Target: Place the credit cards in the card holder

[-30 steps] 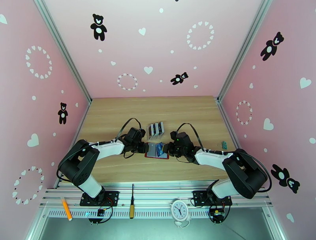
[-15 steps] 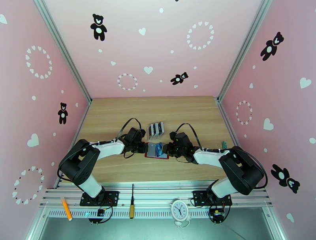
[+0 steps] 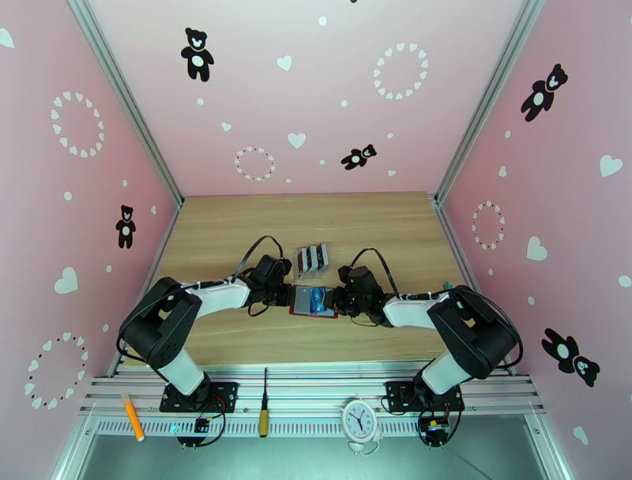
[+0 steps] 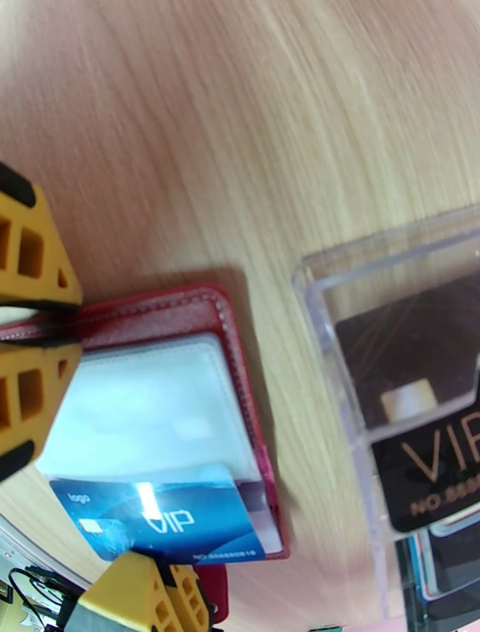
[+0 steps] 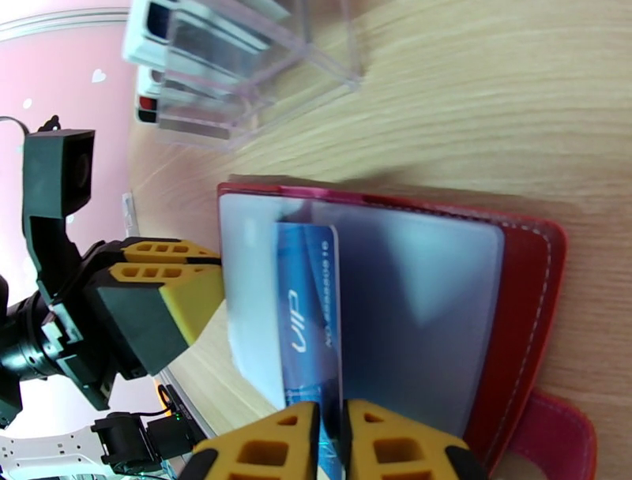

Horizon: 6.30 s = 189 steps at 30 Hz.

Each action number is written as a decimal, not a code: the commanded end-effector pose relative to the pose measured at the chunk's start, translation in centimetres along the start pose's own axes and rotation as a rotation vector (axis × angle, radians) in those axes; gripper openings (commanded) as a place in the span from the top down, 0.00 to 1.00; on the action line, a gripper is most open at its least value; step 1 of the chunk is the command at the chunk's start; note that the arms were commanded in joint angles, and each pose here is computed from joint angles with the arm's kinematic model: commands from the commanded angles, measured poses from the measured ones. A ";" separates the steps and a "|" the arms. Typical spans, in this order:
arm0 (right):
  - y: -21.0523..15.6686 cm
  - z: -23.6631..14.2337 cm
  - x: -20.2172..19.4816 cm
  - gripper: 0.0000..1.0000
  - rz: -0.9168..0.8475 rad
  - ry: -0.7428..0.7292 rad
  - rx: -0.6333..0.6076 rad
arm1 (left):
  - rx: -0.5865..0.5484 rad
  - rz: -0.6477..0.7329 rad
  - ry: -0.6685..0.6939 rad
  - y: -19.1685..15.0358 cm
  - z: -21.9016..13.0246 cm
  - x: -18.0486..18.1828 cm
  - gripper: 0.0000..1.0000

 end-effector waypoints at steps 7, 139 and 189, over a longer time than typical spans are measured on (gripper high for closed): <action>-0.2 0.4 -0.6 0.82 0.009 -0.004 0.006 | 0.033 0.009 0.007 -0.2 0.4 -0.1 0.83; 1.4 4.8 7.6 0.62 -0.299 -0.334 0.340 | 0.059 -0.028 -0.057 -0.7 -0.8 -1.3 1.00; 6.4 0.6 6.1 0.57 -0.290 -0.389 0.254 | 0.016 -0.078 0.020 0.2 -0.9 0.7 0.86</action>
Point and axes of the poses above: each hand's point on the last joint's axis, 136 mm out from that joint toward the fingers, its own z axis out along the fingers, its own x axis along the line the jaws close on, y = z × x, the point moved 9 cm from there along -z, back along the fingers, and after that the axes turned 15 degrees about -z, right-handed, at the moved point
